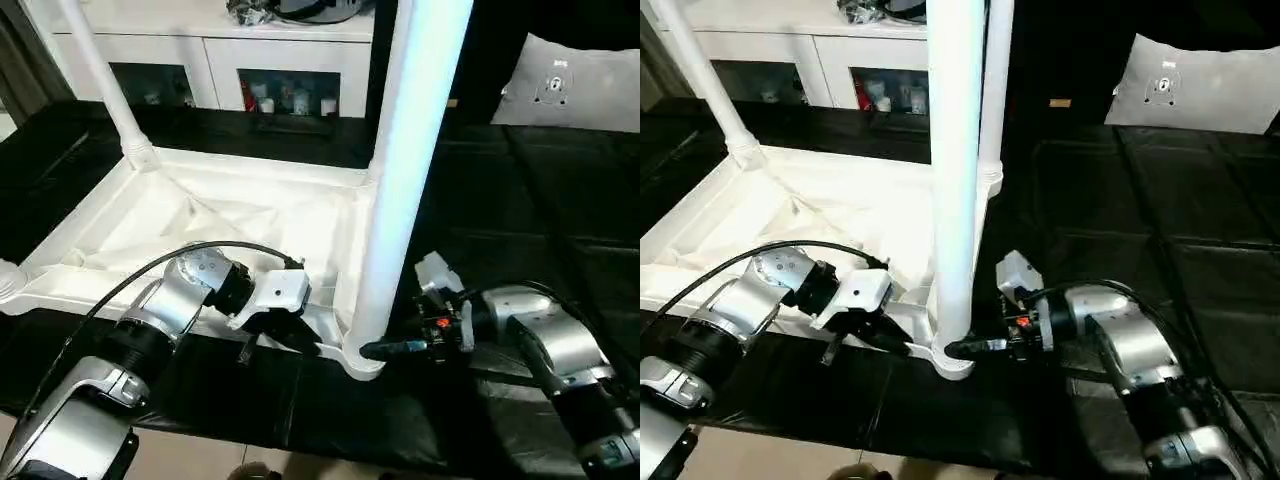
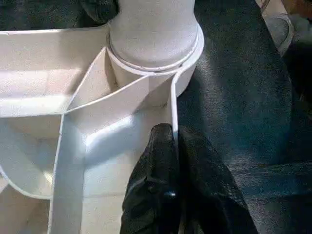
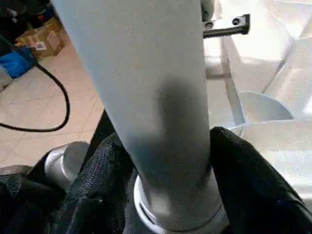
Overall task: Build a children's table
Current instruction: Rotate leg to tighten
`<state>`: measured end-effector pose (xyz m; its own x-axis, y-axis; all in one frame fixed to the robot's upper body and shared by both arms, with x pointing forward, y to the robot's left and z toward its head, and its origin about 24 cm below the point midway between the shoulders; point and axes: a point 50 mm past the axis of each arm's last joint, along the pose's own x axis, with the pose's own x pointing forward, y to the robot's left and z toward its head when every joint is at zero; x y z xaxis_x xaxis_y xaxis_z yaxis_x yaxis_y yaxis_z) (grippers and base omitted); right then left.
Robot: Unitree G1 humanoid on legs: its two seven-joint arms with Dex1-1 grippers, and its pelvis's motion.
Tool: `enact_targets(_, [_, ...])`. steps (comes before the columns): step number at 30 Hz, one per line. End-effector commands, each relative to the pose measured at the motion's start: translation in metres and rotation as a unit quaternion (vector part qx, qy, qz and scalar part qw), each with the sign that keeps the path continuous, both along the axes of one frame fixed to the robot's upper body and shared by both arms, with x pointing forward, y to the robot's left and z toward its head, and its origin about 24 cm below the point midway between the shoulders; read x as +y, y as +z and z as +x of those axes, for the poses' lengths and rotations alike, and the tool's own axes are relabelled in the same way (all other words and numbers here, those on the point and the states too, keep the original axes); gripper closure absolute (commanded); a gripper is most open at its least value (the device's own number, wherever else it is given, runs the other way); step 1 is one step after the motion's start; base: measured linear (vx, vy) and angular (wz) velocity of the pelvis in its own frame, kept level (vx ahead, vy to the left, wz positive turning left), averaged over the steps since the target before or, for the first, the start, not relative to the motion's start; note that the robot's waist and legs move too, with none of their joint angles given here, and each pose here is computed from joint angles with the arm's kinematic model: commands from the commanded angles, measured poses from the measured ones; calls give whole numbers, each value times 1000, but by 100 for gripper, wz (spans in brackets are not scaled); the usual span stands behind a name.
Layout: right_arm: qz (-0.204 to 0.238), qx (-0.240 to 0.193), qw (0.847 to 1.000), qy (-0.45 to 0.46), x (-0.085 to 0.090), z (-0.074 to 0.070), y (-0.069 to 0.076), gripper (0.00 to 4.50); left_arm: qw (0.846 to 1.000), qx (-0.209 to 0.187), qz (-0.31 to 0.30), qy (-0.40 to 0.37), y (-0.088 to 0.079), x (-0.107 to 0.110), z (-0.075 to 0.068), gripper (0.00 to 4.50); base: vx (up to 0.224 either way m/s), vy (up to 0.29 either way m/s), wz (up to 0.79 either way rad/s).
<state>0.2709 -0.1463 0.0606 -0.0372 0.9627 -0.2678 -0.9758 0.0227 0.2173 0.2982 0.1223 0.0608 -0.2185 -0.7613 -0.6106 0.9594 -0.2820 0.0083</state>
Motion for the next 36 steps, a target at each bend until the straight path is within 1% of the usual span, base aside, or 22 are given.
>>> enact_targets(1, [-1, -4, 1000, 5, 3, 2, 3, 228, 998, 4, 10, -58, 0, -11, -8, 450, 0, 0, 0])
enact_targets(3, [0, -2, 1000, 7, 4, 2, 2, 238, 998, 4, 9, -56, 0, -11, -8, 450, 0, 0, 0])
enact_targets(8, [5, 6, 1000, 11, 6, 0, 2, 245, 999, 9, 3, -40, -1, -9, -8, 450, 0, 0, 0])
enact_targets(12, [21, 21, 1000, -4, 9, -2, 1, 247, 1000, 11, -7, -12, 0, -9, -6, 450, 0, 0, 0])
enact_targets(15, [32, 31, 998, -43, 14, -6, -1, 247, 999, 8, -17, 34, 0, -11, -2, 450, 0, 0, 0])
enact_targets(16, [39, 30, 996, -79, 20, -8, -4, 247, 997, -1, -21, 74, 0, -14, 3, 450, 0, 0, 0])
enact_targets(17, [39, 30, 996, -79, 20, -8, -4, 247, 997, -1, -21, 74, 0, -14, 3, 450, 0, 0, 0])
enact_targets(19, [42, 31, 992, -118, 26, -9, -8, 247, 992, -3, -27, 122, 0, -18, 8, 450, 0, 0, 0])
enact_targets(22, [42, 28, 983, -176, 39, -12, -15, 247, 980, 0, -63, 190, 3, -32, 15, 450, 0, 0, 0])
enact_targets(25, [37, 27, 980, -195, 43, -13, -18, 247, 976, -7, -66, 209, 3, -36, 18, 450, 0, 0, 0])
enact_targets(26, [32, 30, 974, -224, 47, -13, -20, 247, 970, -15, -68, 233, 3, -40, 22, 450, 0, 0, 0])
enact_targets(27, [25, 32, 958, -282, 55, -10, -24, 248, 958, -24, -71, 276, 4, -49, 28, 450, 0, 0, 0])
enact_targets(28, [25, 32, 958, -282, 55, -10, -24, 248, 958, -24, -71, 276, 4, -49, 28, 450, 0, 0, 0])
enact_targets(29, [23, 30, 952, -303, 57, -9, -25, 249, 954, -29, -72, 291, 4, -52, 31, 450, 0, 0, 0])
enact_targets(32, [6, 22, 917, -399, 66, 5, -28, 249, 936, -53, -81, 338, 8, -65, 38, 450, 0, 0, 0])
enact_targets(33, [4, 21, 910, -413, 67, 7, -28, 250, 934, -58, -83, 344, 8, -66, 40, 450, 0, 0, 0])
enact_targets(34, [4, 21, 910, -413, 67, 7, -28, 250, 934, -58, -83, 344, 8, -66, 40, 450, 0, 0, 0])
enact_targets(35, [2, 18, 897, -441, 69, 12, -28, 250, 931, -66, -85, 350, 9, -69, 41, 450, 0, 0, 0])
enact_targets(36, [1, 16, 881, -473, 73, 18, -28, 250, 930, -70, -89, 350, 10, -73, 41, 450, 0, 0, 0])
